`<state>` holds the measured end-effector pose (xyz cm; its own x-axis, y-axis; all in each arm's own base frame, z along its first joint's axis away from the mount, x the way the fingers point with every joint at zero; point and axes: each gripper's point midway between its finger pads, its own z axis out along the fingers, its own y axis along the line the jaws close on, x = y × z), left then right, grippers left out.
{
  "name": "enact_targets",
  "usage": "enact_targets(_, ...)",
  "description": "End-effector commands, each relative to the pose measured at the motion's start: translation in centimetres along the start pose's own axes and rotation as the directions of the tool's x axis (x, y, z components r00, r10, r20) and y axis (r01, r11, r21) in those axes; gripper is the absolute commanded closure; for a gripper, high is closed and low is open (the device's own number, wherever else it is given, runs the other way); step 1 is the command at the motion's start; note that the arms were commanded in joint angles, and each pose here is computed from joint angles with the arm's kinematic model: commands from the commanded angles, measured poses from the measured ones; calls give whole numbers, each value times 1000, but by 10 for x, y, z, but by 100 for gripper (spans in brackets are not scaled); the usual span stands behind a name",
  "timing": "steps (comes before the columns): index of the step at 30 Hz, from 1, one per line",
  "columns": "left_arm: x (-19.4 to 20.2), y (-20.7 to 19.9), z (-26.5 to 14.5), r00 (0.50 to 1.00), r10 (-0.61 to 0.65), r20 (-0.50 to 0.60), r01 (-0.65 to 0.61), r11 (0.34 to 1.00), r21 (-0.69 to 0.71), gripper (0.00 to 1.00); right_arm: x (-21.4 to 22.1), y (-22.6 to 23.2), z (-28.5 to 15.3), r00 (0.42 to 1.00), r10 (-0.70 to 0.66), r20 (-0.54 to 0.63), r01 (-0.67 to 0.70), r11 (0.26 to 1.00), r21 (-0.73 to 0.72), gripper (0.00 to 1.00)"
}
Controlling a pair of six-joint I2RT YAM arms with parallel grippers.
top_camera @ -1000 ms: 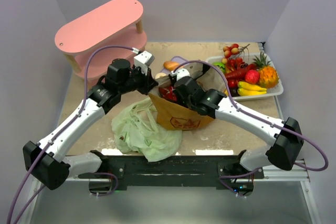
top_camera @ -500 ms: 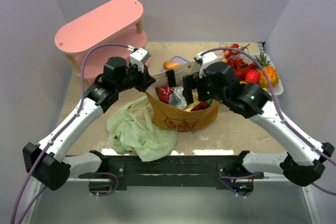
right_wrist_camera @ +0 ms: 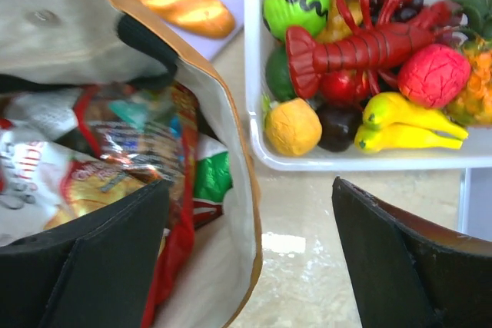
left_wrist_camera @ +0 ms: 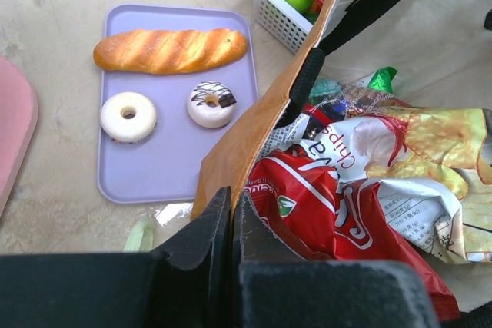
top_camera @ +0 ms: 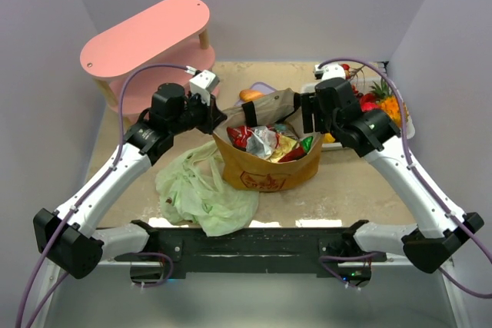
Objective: Place the mixed food into the grocery bags and tie them
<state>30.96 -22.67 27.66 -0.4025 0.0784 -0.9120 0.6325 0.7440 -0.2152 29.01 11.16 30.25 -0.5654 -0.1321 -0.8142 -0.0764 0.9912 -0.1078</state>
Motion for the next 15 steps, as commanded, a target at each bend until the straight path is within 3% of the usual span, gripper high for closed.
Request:
enact_targets(1, -64, 2, -21, 971, 72, 227, -63, 997, -48, 100, 0, 8, 9, 1000, -18, 4, 18, 999, -42, 36)
enact_targets(2, -71, 1, -24, 965, 75, 250, -64, 997, -50, 100, -3, 10, 8, 1000, -24, 8, 25, 998, -55, 54)
enact_targets(3, -76, 1, -26, 962, 72, 264, -61, 997, -51, 100, -5, 9, 5, 999, -45, 6, 45, 997, -56, 92)
enact_targets(4, -86, -1, -30, 955, 66, 288, -54, 997, -47, 100, -20, 2, -1, 999, -37, 37, 38, 999, -25, 100)
enact_targets(7, -112, -6, -37, 942, 57, 332, -49, 998, -34, 100, -46, -11, -19, 995, -48, 89, 47, 999, 13, 100)
enact_targets(10, -136, -9, -46, 924, 51, 380, -39, 999, -38, 100, -102, -18, -60, 974, -5, 228, 12, 1000, -28, 100)
enact_targets(15, -176, 7, -77, 871, 59, 487, 28, 985, -170, 100, -139, 4, -78, 954, 21, 299, 28, 987, -158, 100)
